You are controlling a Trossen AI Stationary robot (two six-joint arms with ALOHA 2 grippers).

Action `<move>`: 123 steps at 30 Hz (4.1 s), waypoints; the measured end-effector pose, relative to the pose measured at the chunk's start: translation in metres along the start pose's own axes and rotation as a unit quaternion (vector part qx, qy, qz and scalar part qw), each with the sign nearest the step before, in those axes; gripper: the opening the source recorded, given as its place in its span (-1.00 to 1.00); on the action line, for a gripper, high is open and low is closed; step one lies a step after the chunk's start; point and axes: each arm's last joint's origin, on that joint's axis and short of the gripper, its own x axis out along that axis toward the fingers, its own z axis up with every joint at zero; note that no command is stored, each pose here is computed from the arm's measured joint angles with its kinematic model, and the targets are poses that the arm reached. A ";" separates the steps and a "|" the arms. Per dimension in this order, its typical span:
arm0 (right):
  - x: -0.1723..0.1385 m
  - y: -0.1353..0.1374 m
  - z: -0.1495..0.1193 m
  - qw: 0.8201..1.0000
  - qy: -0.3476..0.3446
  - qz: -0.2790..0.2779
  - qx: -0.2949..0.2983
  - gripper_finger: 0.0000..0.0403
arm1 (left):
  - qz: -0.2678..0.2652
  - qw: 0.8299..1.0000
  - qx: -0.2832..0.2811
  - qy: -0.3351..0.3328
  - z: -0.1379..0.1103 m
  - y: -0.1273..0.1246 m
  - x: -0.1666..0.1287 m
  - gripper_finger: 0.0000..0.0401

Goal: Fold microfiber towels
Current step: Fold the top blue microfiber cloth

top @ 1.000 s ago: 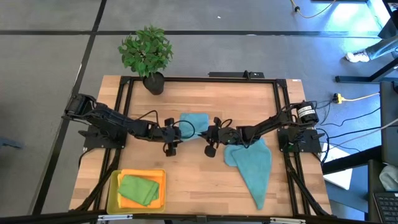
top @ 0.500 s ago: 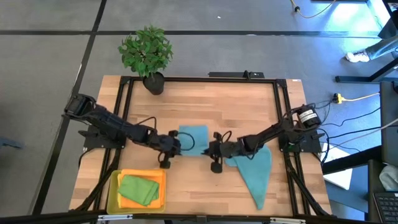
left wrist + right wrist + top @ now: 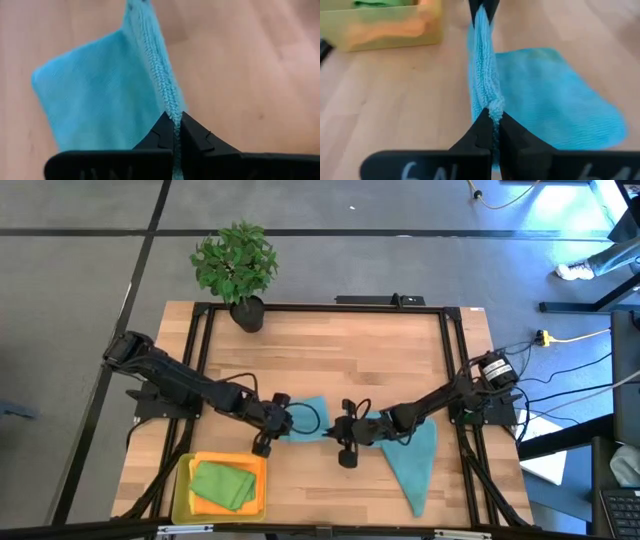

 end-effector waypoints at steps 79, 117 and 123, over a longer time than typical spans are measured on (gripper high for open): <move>0.041 -0.018 0.030 0.990 0.134 0.007 0.044 -0.98 | -0.092 0.995 0.002 0.047 -0.031 0.036 0.016 -1.00; 0.038 -0.098 0.024 0.949 0.077 -0.303 0.048 -0.10 | 0.081 0.983 -0.130 0.103 -0.067 0.123 0.026 -0.76; 0.032 -0.094 0.031 0.945 0.063 -0.318 0.035 -0.08 | 0.095 0.982 -0.121 0.105 -0.066 0.123 0.024 -0.68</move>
